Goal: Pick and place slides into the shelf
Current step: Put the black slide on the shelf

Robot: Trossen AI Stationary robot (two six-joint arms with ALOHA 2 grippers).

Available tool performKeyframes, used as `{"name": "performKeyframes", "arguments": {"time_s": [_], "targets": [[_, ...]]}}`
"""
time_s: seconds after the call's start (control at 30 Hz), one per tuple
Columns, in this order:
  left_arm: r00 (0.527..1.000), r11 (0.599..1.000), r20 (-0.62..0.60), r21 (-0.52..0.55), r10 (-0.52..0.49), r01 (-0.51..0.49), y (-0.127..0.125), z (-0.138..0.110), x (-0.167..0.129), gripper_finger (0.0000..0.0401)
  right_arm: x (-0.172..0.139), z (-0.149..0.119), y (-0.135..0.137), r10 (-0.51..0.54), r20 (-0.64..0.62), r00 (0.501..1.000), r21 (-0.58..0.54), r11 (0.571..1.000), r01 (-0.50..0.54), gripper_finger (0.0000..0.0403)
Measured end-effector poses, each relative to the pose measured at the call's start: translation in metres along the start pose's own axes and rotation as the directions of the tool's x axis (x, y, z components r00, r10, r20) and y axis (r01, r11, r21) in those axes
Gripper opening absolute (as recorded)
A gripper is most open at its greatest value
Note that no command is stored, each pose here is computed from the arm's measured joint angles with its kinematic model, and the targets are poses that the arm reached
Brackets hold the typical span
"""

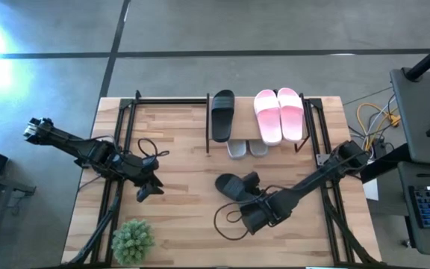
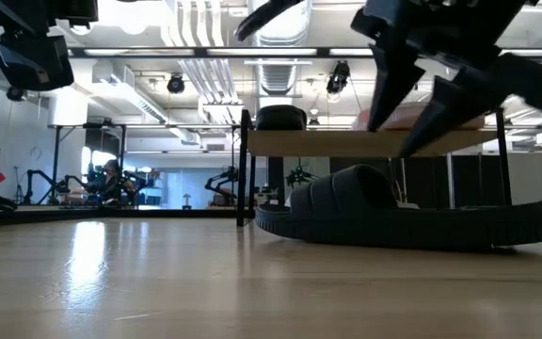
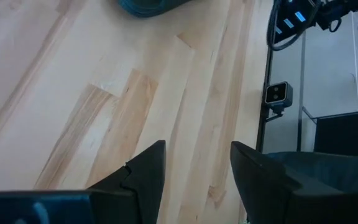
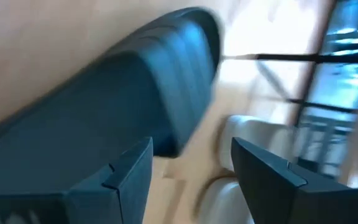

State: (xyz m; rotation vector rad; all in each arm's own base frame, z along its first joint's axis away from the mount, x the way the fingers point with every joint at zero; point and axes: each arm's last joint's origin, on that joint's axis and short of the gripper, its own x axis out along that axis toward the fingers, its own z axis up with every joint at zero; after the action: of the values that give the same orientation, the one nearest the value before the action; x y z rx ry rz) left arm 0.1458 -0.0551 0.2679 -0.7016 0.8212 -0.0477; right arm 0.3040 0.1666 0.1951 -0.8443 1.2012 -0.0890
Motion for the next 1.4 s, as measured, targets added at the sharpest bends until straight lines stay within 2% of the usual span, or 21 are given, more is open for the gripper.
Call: {"name": "performKeyframes", "arguments": {"time_s": [0.1, 0.23, 0.53, 0.87, 1.13, 1.33, 1.4], "targets": [[1.0, 1.0, 0.006, -0.024, 0.008, -0.008, 0.0, 0.0, 0.0, 0.0166, 0.002, 0.001, 0.0, -0.076, 0.02, 0.997, -0.002, 0.997, 0.076, 0.0207], [1.0, 0.999, 0.018, -0.027, 0.019, -0.019, 0.0, 0.001, 0.001, 0.0166, 0.007, 0.003, 0.002, -0.036, 0.056, 0.998, 0.02, 0.999, 0.035, 0.0206], [0.999, 0.998, 0.034, -0.05, 0.034, -0.033, 0.001, 0.001, 0.001, 0.0166, 0.014, 0.012, 0.006, -0.046, 0.166, 0.985, 0.025, 0.999, 0.043, 0.0206], [0.999, 0.998, 0.035, -0.05, 0.039, -0.037, 0.001, 0.001, 0.001, 0.0166, 0.032, 0.005, 0.003, -0.049, 0.132, 0.99, 0.045, 0.998, 0.043, 0.0198], [0.998, 0.998, 0.036, -0.05, 0.043, -0.042, 0.001, 0.001, 0.002, 0.0166, 0.046, 0.005, -0.011, -0.005, 0.146, 0.989, 0.114, 0.993, -0.011, 0.0118], [0.998, 0.998, 0.036, -0.05, 0.044, -0.042, 0.001, 0.001, 0.002, 0.0166, 0.049, 0.004, -0.015, 0.024, 0.142, 0.99, 0.123, 0.992, -0.042, 0.0026], [0.998, 0.998, 0.037, -0.051, 0.045, -0.043, 0.001, 0.001, 0.002, 0.0166, 0.047, 0.005, -0.016, 0.027, 0.132, 0.991, 0.14, 0.989, -0.046, 0.0016]]}}
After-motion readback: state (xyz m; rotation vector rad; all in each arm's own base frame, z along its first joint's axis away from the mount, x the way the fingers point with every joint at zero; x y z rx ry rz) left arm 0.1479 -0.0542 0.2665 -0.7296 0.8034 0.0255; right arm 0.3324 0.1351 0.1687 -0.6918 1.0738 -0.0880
